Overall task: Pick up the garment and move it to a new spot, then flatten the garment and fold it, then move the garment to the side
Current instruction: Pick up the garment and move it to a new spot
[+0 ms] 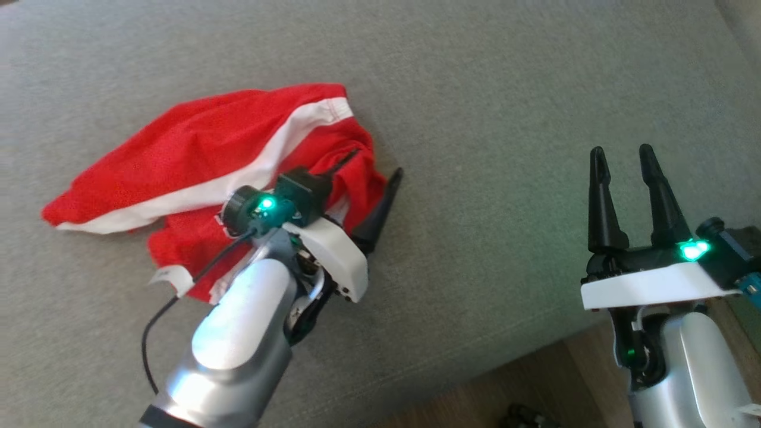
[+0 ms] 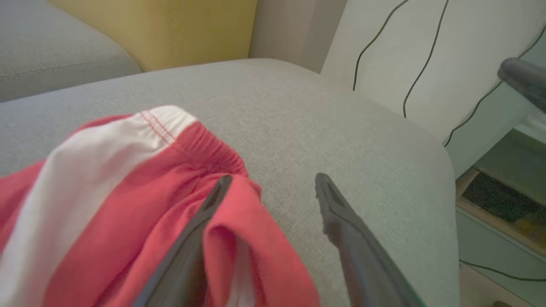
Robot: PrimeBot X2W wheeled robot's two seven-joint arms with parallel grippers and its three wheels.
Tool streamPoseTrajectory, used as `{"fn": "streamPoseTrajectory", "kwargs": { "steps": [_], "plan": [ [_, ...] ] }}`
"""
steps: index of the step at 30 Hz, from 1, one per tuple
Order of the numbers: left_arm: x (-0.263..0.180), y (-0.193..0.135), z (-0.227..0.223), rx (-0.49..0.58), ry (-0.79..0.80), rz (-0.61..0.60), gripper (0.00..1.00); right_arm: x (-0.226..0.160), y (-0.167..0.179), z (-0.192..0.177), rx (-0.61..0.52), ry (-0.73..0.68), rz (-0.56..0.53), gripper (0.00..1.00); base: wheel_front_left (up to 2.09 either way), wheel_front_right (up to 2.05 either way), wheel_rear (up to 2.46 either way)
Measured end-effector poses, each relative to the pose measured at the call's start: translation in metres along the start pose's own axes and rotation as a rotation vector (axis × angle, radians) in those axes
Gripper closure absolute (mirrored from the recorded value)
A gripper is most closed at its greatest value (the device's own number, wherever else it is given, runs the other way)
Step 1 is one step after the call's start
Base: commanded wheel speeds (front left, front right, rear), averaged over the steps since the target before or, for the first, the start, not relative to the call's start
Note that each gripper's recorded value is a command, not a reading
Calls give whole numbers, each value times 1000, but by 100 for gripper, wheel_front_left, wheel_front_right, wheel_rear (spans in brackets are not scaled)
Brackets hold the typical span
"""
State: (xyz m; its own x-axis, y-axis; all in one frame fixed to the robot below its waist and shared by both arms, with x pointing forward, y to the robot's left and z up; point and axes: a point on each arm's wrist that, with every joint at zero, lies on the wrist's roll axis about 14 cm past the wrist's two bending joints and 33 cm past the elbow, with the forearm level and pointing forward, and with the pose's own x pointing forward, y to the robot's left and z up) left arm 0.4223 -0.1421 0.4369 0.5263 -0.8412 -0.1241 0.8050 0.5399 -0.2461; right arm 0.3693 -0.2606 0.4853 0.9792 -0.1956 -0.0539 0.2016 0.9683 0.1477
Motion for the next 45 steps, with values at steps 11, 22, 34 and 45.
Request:
{"fn": "streamPoseTrajectory", "kwargs": {
  "steps": [11,22,34,45],
  "plan": [
    [-55,34,60,64,-217,202,0,15,41,11,18,-32,124,0,0,0,0],
    [-175,129,72,66,-295,678,0,22,86,11,20,-16,253,0,0,0,0],
    [-274,154,69,59,-326,934,0,16,112,13,7,-2,329,0,0,0,0],
    [-293,129,59,69,-315,909,0,-1,112,11,4,17,338,0,0,0,0]
  ]
}}
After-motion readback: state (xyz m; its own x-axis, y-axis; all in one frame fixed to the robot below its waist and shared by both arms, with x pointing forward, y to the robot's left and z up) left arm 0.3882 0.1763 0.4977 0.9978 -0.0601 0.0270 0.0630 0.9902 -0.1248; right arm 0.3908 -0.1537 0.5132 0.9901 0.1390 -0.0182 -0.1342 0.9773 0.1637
